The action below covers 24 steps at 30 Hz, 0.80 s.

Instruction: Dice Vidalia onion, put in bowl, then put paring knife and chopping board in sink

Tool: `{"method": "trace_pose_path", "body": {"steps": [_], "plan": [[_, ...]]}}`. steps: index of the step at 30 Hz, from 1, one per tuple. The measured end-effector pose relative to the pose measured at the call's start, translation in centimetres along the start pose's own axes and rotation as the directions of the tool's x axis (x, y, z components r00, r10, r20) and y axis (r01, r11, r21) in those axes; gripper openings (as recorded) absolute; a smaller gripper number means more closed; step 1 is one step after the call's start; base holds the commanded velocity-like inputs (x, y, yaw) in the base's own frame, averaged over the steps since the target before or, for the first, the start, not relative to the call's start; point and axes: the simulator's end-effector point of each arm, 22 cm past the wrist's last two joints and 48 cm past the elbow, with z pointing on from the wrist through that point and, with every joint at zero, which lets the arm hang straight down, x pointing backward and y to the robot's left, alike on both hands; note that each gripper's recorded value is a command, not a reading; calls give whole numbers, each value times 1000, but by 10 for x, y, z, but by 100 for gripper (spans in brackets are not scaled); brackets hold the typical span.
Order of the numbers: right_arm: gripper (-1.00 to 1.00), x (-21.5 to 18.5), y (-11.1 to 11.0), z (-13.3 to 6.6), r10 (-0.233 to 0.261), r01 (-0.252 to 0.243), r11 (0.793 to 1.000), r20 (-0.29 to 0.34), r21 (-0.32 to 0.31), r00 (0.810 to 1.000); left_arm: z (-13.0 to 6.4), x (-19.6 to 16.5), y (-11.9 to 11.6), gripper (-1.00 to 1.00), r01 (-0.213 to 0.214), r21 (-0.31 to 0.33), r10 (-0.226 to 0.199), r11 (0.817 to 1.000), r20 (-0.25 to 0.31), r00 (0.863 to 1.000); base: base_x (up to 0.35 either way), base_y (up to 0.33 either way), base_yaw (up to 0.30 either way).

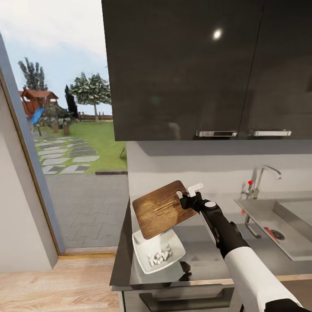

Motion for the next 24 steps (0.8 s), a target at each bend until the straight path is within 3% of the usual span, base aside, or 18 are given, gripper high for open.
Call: {"method": "trace_pose_path", "body": {"steps": [3,5,7,10,12,16,24], "plan": [[-100,0,-5,-1,13,-13,1000,2,9,1000,0,0,0,100,0,0,0,1000,0,1000,0,-192,0],[-100,0,-15,-2,49,-49,998,6,25,999,0,0,0,100,-1,0,1,1000,0,1000,0,-273,0],[-100,2,-37,-6,122,-123,991,19,60,992,0,0,0,100,0,0,0,1000,0,1000,0,-295,0],[-100,11,-75,-14,244,-248,961,44,120,969,0,0,0,100,0,1,0,1000,0,1000,0,-225,0],[-100,16,-90,-18,290,-295,945,55,141,955,0,0,-1,100,-1,3,1,1000,0,1000,0,-173,0],[-100,20,-100,-21,318,-324,933,61,157,946,0,1,-6,100,-1,8,1,1000,-2,1000,0,-175,0],[-100,22,-102,-21,326,-331,930,57,161,944,0,1,-7,100,-1,10,1,1000,-2,1000,0,-192,0]]}}
